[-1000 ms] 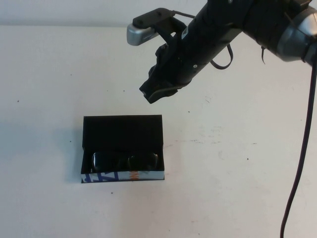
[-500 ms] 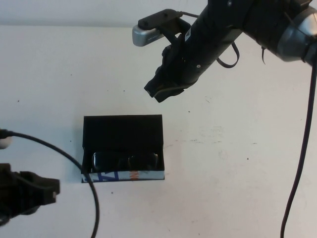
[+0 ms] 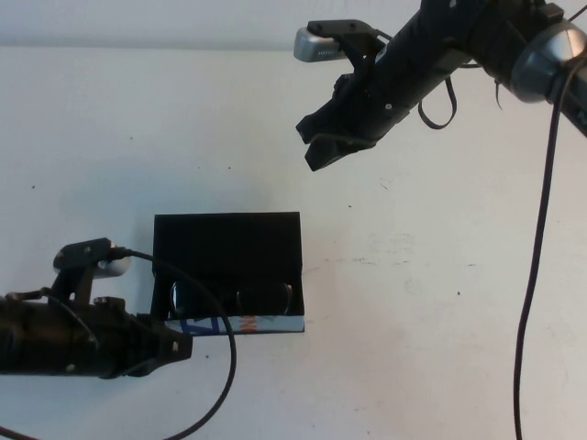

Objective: Return glasses to glasses case

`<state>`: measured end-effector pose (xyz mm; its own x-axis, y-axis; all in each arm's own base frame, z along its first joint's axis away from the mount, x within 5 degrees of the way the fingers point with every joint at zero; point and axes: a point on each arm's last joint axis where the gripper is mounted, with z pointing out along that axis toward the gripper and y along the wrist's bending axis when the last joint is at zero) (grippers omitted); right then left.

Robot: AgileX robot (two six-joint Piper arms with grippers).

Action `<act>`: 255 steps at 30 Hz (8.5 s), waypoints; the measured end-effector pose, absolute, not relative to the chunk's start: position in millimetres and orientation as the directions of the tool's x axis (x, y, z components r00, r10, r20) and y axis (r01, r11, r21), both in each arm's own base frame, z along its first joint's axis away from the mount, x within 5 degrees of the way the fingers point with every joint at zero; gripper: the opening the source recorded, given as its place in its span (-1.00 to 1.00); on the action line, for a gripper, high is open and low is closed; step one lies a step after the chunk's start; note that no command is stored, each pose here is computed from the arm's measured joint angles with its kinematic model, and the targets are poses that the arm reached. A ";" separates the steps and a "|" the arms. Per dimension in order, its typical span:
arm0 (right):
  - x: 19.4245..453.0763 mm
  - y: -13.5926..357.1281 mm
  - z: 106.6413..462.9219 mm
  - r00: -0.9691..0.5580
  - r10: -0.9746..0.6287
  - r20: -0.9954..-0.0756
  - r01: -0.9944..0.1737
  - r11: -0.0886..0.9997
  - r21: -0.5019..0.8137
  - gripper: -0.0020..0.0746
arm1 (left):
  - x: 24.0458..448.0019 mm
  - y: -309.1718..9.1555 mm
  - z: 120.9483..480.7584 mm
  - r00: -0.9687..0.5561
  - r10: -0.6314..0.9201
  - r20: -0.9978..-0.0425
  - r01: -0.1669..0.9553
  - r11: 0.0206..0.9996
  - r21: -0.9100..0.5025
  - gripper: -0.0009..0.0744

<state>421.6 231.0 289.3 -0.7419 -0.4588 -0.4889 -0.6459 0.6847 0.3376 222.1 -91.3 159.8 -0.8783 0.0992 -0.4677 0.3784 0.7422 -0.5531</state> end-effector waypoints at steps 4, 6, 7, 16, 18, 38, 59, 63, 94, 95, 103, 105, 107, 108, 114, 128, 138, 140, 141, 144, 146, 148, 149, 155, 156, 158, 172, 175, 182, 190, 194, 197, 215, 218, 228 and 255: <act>436.3 235.8 277.0 -0.741 -0.466 -0.482 -0.650 0.678 0.344 -0.98 | 229.7 -92.9 141.5 -0.881 0.099 -0.462 0.376 0.740 -0.558 -0.99; 442.1 239.0 273.3 -0.738 -0.463 -0.491 -0.653 0.672 0.348 -0.98 | 232.8 -93.4 135.1 -0.879 0.093 -0.467 0.375 0.739 -0.559 -0.99; 445.1 240.7 271.4 -0.736 -0.460 -0.497 -0.655 0.670 0.350 -0.98 | 234.5 -93.7 132.6 -0.878 0.088 -0.470 0.374 0.739 -0.561 -0.99; 462.7 252.1 256.9 -0.725 -0.436 -0.533 -0.665 0.646 0.376 -0.98 | 243.3 -96.4 122.2 -0.872 0.053 -0.487 0.370 0.724 -0.583 -0.99; 465.2 253.5 248.0 -0.732 -0.437 -0.522 -0.660 0.646 0.385 -0.98 | 243.7 -96.7 121.7 -0.871 0.050 -0.489 0.370 0.721 -0.586 -0.99; 471.3 264.4 192.0 -0.808 -0.417 -0.417 -0.586 0.642 0.494 -0.98 | 243.8 -96.8 121.7 -0.869 0.052 -0.493 0.374 0.720 -0.584 -0.99; 428.1 303.0 209.3 -0.783 -0.490 -0.382 -0.621 0.599 0.505 -0.98 | 244.1 -96.4 121.4 -0.868 0.052 -0.493 0.373 0.725 -0.580 -0.99; 413.1 303.9 213.5 -0.771 -0.524 -0.362 -0.634 0.583 0.508 -0.98 | 244.2 -96.4 121.4 -0.866 0.055 -0.498 0.378 0.724 -0.577 -0.99; 349.9 306.1 203.3 -0.727 -0.649 -0.224 -0.654 0.557 0.512 -0.98 | 168.1 -70.0 211.0 -0.687 -0.044 -0.725 0.392 0.818 -0.421 -0.99; 349.9 306.1 203.3 -0.727 -0.649 -0.224 -0.654 0.557 0.512 -0.98 | 163.9 -69.6 217.3 -0.663 -0.050 -0.747 0.406 0.814 -0.416 -0.99; 346.0 301.5 225.6 -0.710 -0.650 -0.272 -0.685 0.546 0.482 -0.98 | 125.4 -61.6 266.7 -0.391 -0.089 -0.916 0.507 0.810 -0.295 -0.99; 341.5 296.6 249.7 -0.690 -0.648 -0.322 -0.713 0.536 0.451 -0.98 | 112.6 -56.4 279.1 -0.287 -0.098 -0.953 0.508 0.828 -0.238 -0.99; 335.0 290.9 275.9 -0.669 -0.641 -0.376 -0.739 0.524 0.423 -0.98 | 97.9 -50.6 290.6 -0.174 -0.103 -0.979 0.499 0.848 -0.177 -0.99; 330.7 287.0 291.3 -0.655 -0.636 -0.407 -0.754 0.518 0.403 -0.98 | 89.9 -47.8 295.8 -0.116 -0.103 -0.988 0.494 0.857 -0.148 -0.99; 294.9 256.4 370.5 -0.621 -0.574 -0.534 -0.777 0.540 0.323 -0.98 | 43.6 -35.1 315.6 0.169 -0.122 -0.978 0.462 0.887 -0.031 -0.99; 164.4 155.7 382.5 -0.672 -0.460 -0.580 -0.702 0.646 0.300 -0.98 | 29.8 -29.6 275.4 0.220 -0.035 -0.975 0.409 0.910 0.060 -0.99; 87.6 98.6 351.4 -0.605 -0.330 -0.725 -0.698 0.658 0.283 -0.98 | 53.0 -19.9 202.8 0.035 -0.022 -0.999 0.278 0.960 -0.011 -0.99; 77.4 90.4 347.7 -0.574 -0.288 -0.766 -0.699 0.659 0.276 -0.98 | 53.5 -18.8 201.8 0.035 -0.024 -0.999 0.265 0.964 -0.014 -0.99; 72.5 86.3 346.8 -0.554 -0.265 -0.789 -0.701 0.660 0.271 -0.98 | 53.6 -18.4 201.9 0.036 -0.026 -0.999 0.261 0.965 -0.016 -0.99; 62.1 77.0 342.6 -0.501 -0.196 -0.843 -0.701 0.663 0.263 -0.98 | 53.8 -17.6 202.2 0.039 -0.027 -0.999 0.252 0.967 -0.016 -0.99; 58.6 73.3 337.7 -0.480 -0.165 -0.862 -0.698 0.667 0.261 -0.98 | 53.8 -17.4 202.3 0.040 -0.029 -0.999 0.250 0.968 -0.018 -0.99; 57.0 71.3 330.3 -0.473 -0.145 -0.869 -0.692 0.672 0.264 -0.98 | 53.8 -17.4 202.3 0.040 -0.029 -0.999 0.250 0.968 -0.018 -0.99; 56.4 70.8 326.5 -0.476 -0.144 -0.867 -0.690 0.673 0.268 -0.98 | 53.8 -17.4 202.3 0.040 -0.029 -0.999 0.250 0.968 -0.018 -0.99; 56.8 71.7 308.4 -0.518 -0.163 -0.840 -0.677 0.678 0.285 -0.98 | 53.8 -17.4 202.3 0.040 -0.029 -0.999 0.250 0.968 -0.018 -0.99; 56.8 71.8 305.5 -0.525 -0.169 -0.834 -0.675 0.679 0.287 -0.98 | 53.8 -17.4 202.3 0.040 -0.029 -0.999 0.250 0.968 -0.018 -0.99; 56.6 71.7 301.9 -0.534 -0.179 -0.826 -0.674 0.681 0.287 -0.98 | 53.8 -17.4 202.3 0.040 -0.029 -0.999 0.250 0.968 -0.018 -0.99; 74.8 33.7 250.4 -0.309 0.103 -0.946 -0.343 0.915 0.212 -0.98 | 53.9 -17.3 202.3 0.040 -0.029 -0.999 0.249 0.968 -0.018 -0.99; 69.7 17.0 228.4 -0.212 0.211 -0.954 -0.169 0.954 0.249 -0.98 | 53.9 -17.3 202.3 0.040 -0.029 -0.999 0.249 0.968 -0.018 -0.99; 56.5 7.3 197.8 -0.088 0.223 -0.971 -0.067 0.971 0.229 -0.98 | 53.9 -17.3 202.3 0.040 -0.029 -0.999 0.249 0.968 -0.018 -0.99; 55.6 9.4 186.4 -0.145 0.123 -0.982 -0.090 0.986 0.137 -0.98 | 53.9 -17.1 202.4 0.041 -0.029 -0.999 0.247 0.969 -0.018 -0.99; 53.8 12.8 178.9 -0.229 0.095 -0.969 -0.121 0.985 0.125 -0.98 | 53.9 -17.1 202.4 0.041 -0.029 -0.999 0.247 0.969 -0.018 -0.99; 52.7 14.6 175.6 -0.268 0.095 -0.959 -0.135 0.982 0.135 -0.98 | 53.9 -17.1 202.4 0.040 -0.031 -0.999 0.247 0.969 -0.020 -0.99; 52.6 14.9 175.3 -0.273 0.095 -0.957 -0.137 0.981 0.137 -0.98 | 53.9 -17.1 202.4 0.040 -0.031 -0.999 0.247 0.969 -0.020 -0.99; 52.6 14.9 175.3 -0.273 0.095 -0.957 -0.137 0.981 0.137 -0.98 | 53.9 -17.0 202.4 0.041 -0.031 -0.999 0.247 0.969 -0.020 -0.99; 52.5 15.0 175.2 -0.274 0.097 -0.957 -0.138 0.981 0.139 -0.98 | 55.2 -11.4 201.8 0.067 0.136 -0.988 0.176 0.973 0.146 -0.99; 52.5 15.2 175.0 -0.276 0.099 -0.956 -0.139 0.980 0.141 -0.98 | 51.3 -9.0 170.2 -0.291 0.107 -0.951 0.182 0.982 0.055 -0.99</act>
<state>52.5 15.2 175.0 -0.2761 0.0987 -0.9560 -0.1387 0.9802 0.1412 51.3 -9.0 170.2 -0.2906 0.1069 -0.9508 0.1825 0.9817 0.0546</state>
